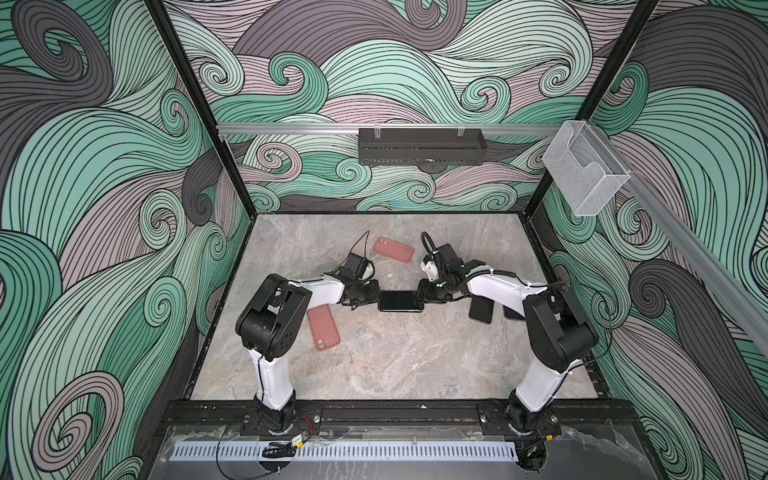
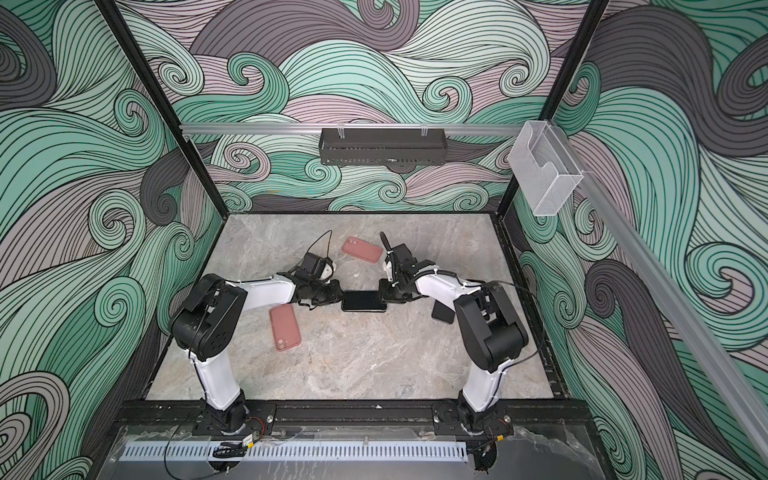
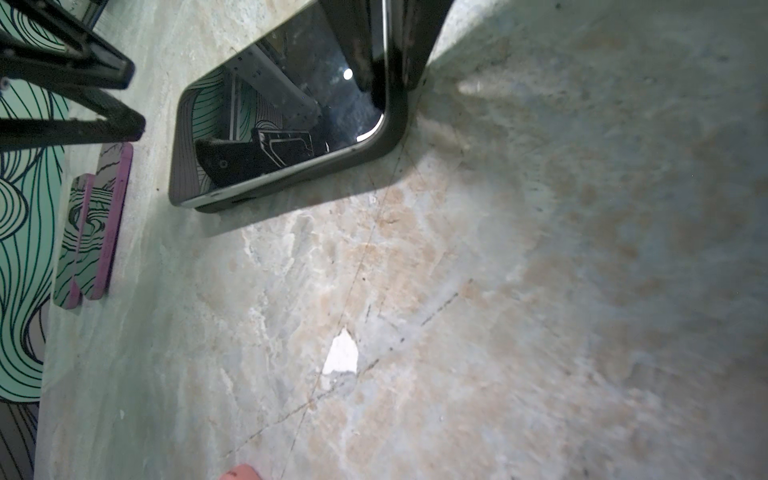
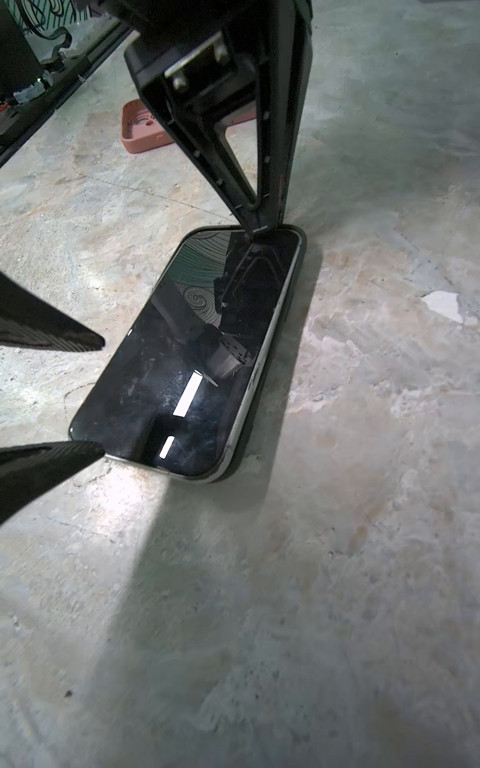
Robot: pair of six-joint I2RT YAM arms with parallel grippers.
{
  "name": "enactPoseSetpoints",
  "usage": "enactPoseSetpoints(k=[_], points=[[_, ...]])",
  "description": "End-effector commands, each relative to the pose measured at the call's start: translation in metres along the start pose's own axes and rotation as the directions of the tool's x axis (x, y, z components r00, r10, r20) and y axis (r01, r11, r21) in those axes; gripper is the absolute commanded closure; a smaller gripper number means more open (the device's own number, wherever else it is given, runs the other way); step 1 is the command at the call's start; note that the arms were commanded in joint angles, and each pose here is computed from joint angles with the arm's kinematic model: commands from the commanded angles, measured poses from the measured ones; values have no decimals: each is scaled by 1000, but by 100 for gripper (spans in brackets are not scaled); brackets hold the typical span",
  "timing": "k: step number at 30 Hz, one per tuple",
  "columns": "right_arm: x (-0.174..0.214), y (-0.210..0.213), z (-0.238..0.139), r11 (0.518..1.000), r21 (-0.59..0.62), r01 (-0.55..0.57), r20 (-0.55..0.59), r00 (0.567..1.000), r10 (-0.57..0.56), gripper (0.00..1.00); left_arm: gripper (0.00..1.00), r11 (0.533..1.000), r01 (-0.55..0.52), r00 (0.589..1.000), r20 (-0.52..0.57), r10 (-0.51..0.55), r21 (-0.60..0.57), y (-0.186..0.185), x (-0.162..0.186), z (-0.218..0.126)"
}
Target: Put the phone into the phone case
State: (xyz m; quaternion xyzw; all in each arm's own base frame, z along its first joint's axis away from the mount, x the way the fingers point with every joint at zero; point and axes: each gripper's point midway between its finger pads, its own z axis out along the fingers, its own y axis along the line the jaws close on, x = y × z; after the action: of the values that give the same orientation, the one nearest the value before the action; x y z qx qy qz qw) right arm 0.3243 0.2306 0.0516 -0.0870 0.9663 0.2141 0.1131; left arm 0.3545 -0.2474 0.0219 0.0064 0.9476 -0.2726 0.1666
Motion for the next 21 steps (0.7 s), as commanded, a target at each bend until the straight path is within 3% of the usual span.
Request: enactPoseSetpoints(k=[1, 9, 21], points=[[6, -9, -7, 997, 73, 6, -13, 1000, -5, 63, 83, 999, 21, 997, -69, -24, -44, 15, 21, 6], [13, -19, 2, 993, 121, 0, -33, 999, 4, 67, 70, 1000, 13, 998, -68, -12, 17, -1, 19, -6], [15, -17, 21, 995, 94, -15, -56, 998, 20, 70, 67, 999, 16, 996, -90, -12, 44, -5, 21, -3]])
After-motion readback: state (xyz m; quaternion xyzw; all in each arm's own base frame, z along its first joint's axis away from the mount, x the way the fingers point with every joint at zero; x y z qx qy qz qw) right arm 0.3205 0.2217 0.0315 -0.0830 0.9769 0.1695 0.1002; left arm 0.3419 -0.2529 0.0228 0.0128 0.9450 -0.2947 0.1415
